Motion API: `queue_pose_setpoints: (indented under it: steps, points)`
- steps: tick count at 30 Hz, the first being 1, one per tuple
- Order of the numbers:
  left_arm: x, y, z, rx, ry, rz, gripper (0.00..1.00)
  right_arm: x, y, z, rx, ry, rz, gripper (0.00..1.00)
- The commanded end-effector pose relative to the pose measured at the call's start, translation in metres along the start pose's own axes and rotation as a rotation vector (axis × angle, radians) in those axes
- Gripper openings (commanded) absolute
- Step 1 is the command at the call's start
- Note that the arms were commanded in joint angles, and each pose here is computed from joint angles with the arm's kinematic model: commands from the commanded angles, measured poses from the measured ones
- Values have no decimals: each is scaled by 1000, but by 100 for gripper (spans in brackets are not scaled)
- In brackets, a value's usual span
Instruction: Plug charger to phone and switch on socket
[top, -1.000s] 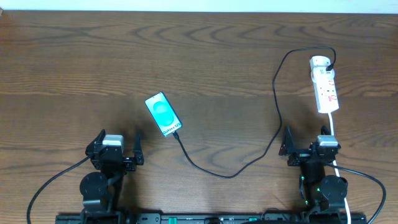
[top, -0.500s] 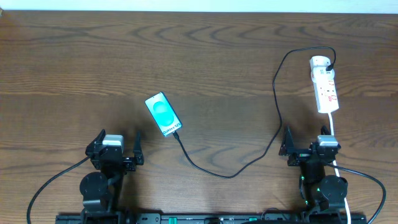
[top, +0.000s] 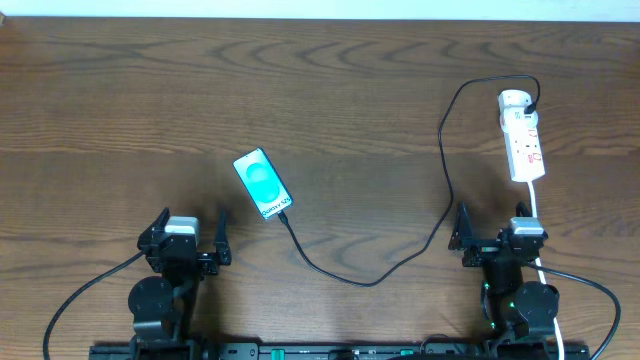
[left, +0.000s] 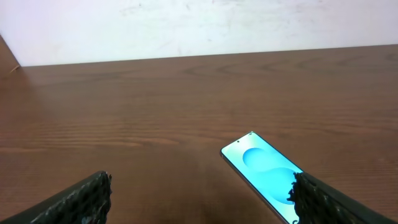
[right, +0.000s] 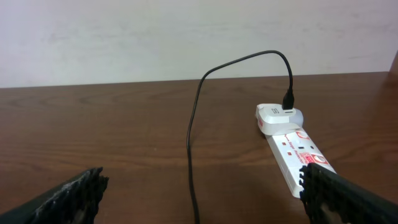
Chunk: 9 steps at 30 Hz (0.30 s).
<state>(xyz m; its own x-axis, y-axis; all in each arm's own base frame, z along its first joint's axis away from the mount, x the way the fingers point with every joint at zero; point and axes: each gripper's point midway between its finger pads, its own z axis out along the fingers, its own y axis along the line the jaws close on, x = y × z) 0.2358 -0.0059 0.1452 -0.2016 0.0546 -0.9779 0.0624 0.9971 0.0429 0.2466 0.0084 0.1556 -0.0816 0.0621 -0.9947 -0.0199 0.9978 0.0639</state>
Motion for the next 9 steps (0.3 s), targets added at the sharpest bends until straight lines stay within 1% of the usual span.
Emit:
queue_pose_setpoints:
  steps: [1,9]
  points:
    - [6,0,2,1,10,-10,93,-1,-1,0,0,-4,-11,99]
    - [10,0,1,2,26,-12,93,-1,-1,0,0,-4,-11,99]
